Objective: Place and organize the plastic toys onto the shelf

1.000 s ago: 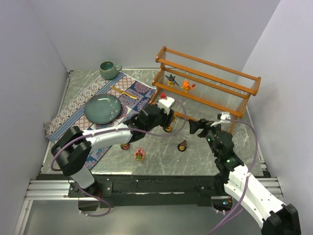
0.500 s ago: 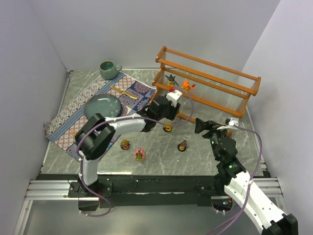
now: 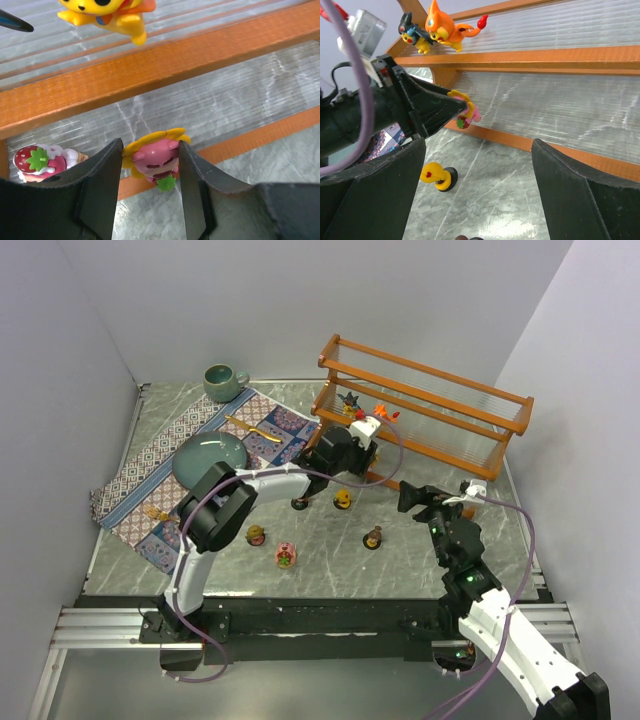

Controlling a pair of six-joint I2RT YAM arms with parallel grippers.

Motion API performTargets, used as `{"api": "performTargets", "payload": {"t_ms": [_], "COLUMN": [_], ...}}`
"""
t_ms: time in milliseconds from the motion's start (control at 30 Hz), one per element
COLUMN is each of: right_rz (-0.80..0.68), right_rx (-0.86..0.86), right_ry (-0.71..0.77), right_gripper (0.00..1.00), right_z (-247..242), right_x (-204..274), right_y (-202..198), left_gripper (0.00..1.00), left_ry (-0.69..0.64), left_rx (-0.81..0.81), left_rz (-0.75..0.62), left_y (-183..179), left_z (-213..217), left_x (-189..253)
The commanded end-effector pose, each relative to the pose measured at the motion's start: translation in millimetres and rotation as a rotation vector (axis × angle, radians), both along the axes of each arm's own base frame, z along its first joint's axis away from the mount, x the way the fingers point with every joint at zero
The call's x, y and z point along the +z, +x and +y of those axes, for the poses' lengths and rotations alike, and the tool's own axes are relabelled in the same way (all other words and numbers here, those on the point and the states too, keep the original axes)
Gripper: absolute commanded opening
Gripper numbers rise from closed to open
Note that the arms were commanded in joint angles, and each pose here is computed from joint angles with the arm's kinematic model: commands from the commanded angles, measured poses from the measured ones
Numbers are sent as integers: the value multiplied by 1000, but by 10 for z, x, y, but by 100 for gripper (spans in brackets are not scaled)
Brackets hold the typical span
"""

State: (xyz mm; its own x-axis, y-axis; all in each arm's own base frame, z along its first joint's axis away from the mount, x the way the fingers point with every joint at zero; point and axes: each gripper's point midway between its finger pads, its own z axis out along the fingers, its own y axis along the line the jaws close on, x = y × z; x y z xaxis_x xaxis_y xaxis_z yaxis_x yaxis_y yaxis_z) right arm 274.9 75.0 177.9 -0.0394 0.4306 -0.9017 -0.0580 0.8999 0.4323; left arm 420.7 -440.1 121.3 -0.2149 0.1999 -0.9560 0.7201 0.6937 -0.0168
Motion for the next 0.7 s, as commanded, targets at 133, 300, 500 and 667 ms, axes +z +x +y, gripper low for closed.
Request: {"api": "performTargets", "payload": {"t_ms": [133,300,500,667], "right_rz": [-33,-31,-30,-29], "right_rx": [-5,1,4,10], "right_ry": [9,7,3,2], "right_gripper": [93,93,93,93], "right_z": [-3,9,15,28], "right_x": [57,52,47,46], "right_y": [33,37,38,42], "left_gripper": [34,36,42,47], "left_ry": [-67,-60,-50,-49], "left_rx": [-34,-29,-27,-21], "left_rz": [-88,-86,-76,-77], "left_y": [185,228,268,285], "left_z": [-174,-180,-197,-189], "left_x": [294,209,138,102]}}
